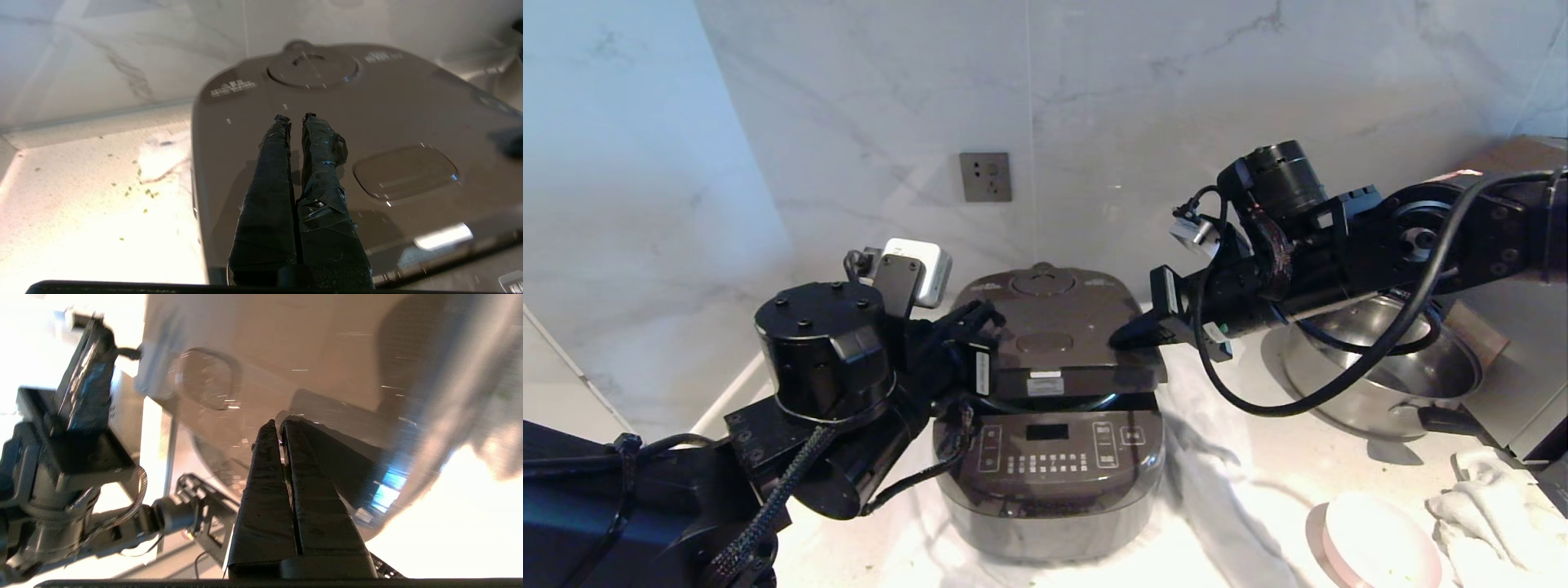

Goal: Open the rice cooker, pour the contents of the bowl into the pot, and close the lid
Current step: Close the rice cooker

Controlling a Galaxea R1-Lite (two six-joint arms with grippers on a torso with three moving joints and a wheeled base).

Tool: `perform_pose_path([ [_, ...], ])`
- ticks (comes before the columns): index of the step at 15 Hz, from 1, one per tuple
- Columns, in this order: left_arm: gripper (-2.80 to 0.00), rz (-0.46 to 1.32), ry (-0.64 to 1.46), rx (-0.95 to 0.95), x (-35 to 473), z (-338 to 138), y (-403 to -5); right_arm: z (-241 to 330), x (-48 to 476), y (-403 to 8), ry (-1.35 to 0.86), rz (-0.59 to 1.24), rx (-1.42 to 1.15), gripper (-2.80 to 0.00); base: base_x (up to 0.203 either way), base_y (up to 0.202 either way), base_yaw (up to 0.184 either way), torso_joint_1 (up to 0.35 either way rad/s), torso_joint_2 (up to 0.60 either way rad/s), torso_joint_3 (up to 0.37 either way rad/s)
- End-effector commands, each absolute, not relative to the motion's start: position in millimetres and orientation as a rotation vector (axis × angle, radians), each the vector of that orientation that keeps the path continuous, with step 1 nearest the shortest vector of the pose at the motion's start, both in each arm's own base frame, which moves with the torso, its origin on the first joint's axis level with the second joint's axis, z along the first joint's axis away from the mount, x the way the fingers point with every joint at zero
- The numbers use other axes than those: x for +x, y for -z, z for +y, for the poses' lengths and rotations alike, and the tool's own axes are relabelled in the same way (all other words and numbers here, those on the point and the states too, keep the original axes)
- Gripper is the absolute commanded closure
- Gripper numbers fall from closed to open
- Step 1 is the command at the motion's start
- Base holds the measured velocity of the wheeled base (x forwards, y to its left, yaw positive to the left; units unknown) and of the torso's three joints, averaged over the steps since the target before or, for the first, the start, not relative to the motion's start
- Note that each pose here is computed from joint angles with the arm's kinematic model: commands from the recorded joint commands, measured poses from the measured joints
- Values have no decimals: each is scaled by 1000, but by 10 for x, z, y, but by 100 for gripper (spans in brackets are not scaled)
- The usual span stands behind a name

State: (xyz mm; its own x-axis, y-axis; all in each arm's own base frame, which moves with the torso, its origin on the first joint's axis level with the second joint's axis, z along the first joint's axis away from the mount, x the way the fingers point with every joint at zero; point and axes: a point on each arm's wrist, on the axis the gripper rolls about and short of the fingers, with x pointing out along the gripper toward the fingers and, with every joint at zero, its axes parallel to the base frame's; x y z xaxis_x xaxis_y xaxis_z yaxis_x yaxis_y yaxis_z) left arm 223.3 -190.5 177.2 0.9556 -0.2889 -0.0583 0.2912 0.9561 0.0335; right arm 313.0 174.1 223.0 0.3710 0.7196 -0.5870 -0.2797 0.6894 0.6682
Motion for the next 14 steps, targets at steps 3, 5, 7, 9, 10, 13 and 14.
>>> perform_pose_path([
  [3,0,92,306,73,2151,-1899,-1640,1634,3068,-2146,-657,927,516,0,0,0,0,0,0,0],
  [5,0,114,302,89,2119,-1859,-1579,1595,3033,-2037,-635,962,516,0,0,0,0,0,0,0],
  [7,0,134,289,107,2116,-1857,-1516,1579,3028,-1942,-630,973,518,0,0,0,0,0,0,0],
  [9,0,134,284,108,2107,-1840,-1519,1587,3037,-1878,-641,945,521,0,0,0,0,0,0,0],
  [10,0,144,281,116,2089,-1814,-1495,1586,3035,-1868,-642,938,521,0,0,0,0,0,0,0],
  [13,0,164,285,129,2055,-1798,-1430,1579,3020,-1831,-637,951,521,0,0,0,0,0,0,0],
  [14,0,164,283,129,2047,-1785,-1434,1574,3009,-1809,-635,958,519,0,0,0,0,0,0,0],
])
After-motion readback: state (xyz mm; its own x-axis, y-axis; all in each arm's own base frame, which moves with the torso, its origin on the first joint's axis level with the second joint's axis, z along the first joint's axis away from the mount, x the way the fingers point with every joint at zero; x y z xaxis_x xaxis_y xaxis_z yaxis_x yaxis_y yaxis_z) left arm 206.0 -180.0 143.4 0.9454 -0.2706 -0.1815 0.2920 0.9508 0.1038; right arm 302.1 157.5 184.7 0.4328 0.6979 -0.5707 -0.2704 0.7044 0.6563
